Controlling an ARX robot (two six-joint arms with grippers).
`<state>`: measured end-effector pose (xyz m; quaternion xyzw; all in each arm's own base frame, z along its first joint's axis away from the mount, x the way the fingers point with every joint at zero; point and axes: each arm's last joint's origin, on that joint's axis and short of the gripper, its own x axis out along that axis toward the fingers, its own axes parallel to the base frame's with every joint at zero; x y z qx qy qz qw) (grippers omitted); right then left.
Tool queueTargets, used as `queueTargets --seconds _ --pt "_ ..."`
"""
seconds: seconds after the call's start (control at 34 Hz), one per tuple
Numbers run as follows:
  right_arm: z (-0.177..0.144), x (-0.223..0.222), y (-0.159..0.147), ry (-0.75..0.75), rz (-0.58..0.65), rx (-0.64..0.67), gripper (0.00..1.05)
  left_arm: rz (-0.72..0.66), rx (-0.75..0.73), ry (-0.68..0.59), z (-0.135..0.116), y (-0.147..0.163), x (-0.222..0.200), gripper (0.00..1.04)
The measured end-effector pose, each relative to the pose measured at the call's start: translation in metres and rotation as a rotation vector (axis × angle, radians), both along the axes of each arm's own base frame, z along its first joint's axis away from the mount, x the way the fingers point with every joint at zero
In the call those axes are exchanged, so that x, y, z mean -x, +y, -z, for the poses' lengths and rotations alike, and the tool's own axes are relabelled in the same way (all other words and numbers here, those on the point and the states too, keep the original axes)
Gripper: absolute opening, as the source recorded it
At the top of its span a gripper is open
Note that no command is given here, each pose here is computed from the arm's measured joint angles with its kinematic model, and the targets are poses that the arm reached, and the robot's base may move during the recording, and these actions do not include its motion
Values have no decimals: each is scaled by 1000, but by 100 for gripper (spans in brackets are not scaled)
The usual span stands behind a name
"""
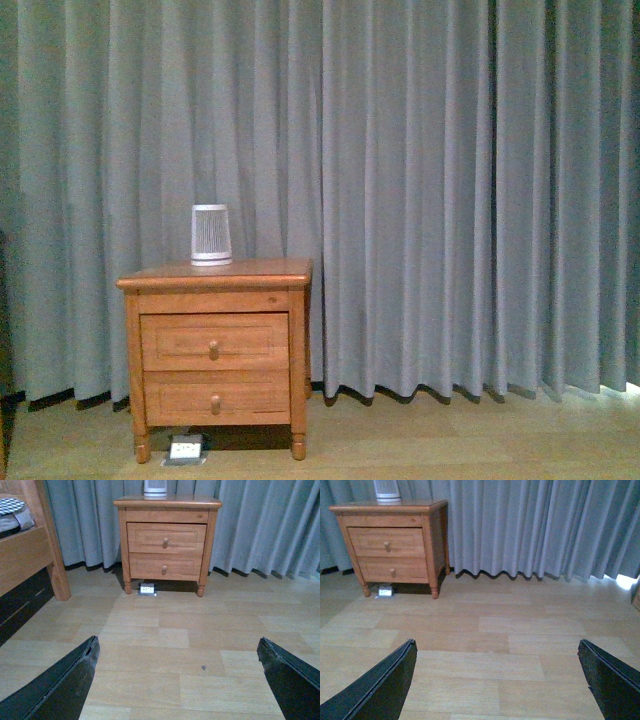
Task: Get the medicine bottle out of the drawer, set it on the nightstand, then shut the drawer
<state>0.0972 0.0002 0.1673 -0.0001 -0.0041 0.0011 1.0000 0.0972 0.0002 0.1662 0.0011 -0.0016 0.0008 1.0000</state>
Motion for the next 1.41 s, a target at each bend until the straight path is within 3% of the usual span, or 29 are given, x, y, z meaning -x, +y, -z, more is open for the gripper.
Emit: queueTargets --seconds 1.41 --pt "0 0 0 0 0 0 98 1 0 0 0 0 0 98"
